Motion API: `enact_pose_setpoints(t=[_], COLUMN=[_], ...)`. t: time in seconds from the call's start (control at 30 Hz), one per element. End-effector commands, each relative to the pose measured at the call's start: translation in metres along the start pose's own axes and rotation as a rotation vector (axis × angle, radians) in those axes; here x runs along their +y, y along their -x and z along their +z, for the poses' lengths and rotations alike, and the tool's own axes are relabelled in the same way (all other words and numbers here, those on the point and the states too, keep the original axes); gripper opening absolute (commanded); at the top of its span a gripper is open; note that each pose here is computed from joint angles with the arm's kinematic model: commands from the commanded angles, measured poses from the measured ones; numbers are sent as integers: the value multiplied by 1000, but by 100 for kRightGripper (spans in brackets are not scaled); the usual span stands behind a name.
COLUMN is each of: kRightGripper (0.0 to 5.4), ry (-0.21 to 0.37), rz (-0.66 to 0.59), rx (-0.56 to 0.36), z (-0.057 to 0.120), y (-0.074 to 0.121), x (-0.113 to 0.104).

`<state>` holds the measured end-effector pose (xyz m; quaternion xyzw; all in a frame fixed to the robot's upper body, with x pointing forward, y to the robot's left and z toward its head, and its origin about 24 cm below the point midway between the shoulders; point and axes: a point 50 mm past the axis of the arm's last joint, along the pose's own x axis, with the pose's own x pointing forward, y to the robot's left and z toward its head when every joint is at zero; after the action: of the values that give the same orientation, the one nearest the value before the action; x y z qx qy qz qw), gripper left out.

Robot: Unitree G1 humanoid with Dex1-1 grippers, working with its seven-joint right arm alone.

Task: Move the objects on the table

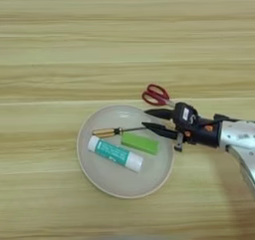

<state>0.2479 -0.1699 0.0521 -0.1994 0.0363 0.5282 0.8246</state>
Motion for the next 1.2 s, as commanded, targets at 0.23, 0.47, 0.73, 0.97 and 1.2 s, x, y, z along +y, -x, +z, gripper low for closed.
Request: enact_pose_setpoints(t=[0.23, 0.47, 0.73, 0.97, 1.2], kRightGripper=[254, 328, 414, 477, 537], ry=[99, 60, 28, -53, -98], rz=[-196, -333, -373, -345, -331], rx=[-29, 44, 105, 143, 198], z=[22, 10, -5, -21, -37], y=[14, 27, 34, 35, 37], x=[-50, -78, -87, -86, -84])
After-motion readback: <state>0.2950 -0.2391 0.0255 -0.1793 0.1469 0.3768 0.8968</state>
